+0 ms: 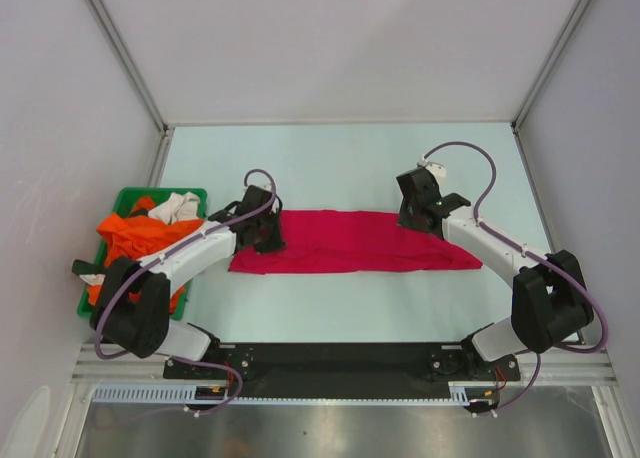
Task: Fold and stack the t-shirts
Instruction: Fold the other side of the tshirt into a rectangle
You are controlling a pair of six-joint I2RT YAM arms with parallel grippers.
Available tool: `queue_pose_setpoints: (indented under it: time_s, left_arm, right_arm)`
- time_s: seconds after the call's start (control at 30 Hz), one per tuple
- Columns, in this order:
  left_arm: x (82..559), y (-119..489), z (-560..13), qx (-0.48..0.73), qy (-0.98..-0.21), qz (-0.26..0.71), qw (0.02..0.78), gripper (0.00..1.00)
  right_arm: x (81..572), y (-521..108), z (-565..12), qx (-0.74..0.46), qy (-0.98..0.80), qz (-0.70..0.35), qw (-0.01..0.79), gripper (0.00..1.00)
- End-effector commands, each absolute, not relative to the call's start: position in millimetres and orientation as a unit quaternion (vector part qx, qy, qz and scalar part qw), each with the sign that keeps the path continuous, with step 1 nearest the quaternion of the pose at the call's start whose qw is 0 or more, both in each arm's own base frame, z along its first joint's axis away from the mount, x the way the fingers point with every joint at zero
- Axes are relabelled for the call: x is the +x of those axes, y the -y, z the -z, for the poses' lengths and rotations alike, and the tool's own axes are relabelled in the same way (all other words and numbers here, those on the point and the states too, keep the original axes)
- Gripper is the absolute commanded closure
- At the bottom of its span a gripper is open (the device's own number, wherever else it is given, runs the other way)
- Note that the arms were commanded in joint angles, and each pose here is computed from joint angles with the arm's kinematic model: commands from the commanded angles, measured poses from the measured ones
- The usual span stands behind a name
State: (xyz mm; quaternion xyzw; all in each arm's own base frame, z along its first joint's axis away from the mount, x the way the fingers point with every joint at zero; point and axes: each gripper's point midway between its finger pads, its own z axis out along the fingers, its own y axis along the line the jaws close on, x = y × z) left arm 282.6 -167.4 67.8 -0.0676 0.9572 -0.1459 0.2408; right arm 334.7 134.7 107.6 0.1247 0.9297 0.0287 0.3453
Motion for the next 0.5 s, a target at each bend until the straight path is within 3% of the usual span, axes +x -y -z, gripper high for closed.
queue_pose_setpoints:
  time_s: [0.0, 0.47]
  left_arm:
    - [262.2, 171.5, -77.5, -0.079, -0.953, 0.149, 0.250, 1.00]
    - [200.5, 178.1, -46.2, -0.081, -0.969, 0.146, 0.180, 1.00]
  right_arm:
    - [341.5, -137.3, -114.0, 0.122, -0.924, -0.033, 0.361, 0.65]
    - [342.2, -142.1, -110.1, 0.121, -0.926, -0.042, 0.355, 0.65]
